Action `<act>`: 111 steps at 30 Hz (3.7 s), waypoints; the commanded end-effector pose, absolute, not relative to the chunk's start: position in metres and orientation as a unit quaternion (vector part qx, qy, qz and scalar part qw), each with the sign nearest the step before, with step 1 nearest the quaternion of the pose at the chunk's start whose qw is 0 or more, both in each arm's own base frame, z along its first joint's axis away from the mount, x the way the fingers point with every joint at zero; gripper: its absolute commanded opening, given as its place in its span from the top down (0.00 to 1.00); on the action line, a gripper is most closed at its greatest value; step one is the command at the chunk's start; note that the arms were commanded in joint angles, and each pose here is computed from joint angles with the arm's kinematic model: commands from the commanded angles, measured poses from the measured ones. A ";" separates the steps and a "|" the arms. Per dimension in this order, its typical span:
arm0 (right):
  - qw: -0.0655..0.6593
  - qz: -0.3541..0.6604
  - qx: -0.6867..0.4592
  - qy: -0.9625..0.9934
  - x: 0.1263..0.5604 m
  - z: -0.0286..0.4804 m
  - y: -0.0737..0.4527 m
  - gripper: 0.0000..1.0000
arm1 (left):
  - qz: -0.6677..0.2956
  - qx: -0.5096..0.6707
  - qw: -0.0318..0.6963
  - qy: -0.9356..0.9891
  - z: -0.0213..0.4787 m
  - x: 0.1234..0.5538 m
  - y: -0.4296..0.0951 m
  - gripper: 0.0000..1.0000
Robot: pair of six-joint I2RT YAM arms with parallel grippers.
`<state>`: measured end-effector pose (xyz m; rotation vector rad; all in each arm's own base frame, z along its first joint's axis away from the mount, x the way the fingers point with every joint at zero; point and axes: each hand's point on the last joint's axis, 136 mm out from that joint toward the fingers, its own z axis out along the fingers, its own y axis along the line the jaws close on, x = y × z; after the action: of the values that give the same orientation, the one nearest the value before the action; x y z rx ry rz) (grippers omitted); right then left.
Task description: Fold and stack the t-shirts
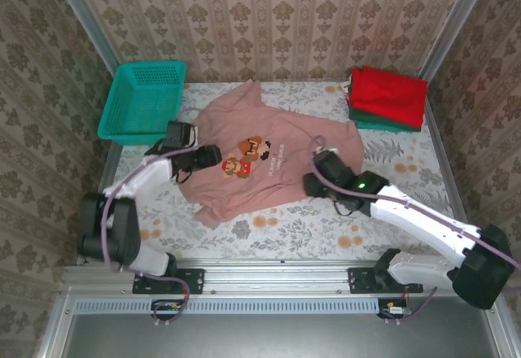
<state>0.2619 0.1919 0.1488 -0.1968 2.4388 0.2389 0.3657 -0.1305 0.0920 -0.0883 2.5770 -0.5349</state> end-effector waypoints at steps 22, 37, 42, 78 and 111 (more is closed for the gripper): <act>0.369 0.232 -0.491 0.754 0.203 0.084 0.512 0.54 | -0.227 0.000 0.197 0.954 0.011 0.497 -0.152 0.36; 0.280 0.216 -0.485 0.800 0.238 0.006 0.521 0.52 | -0.257 -0.002 0.194 0.947 0.017 0.495 -0.149 0.35; 0.272 0.173 -0.492 0.809 0.235 -0.007 0.506 0.86 | -0.262 -0.005 0.197 0.945 0.022 0.496 -0.146 0.35; 0.296 -0.014 -0.136 0.946 0.290 0.111 0.223 0.14 | -0.196 -0.016 0.192 0.962 0.040 0.441 -0.109 0.27; 0.201 -0.038 0.076 0.976 0.296 0.061 0.104 0.56 | -0.189 -0.042 0.262 0.946 0.121 0.357 -0.089 0.00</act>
<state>0.2860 0.0952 0.0440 0.1641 2.7828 -0.2047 0.3826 -0.0852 0.1321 -0.0949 2.5297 -0.5040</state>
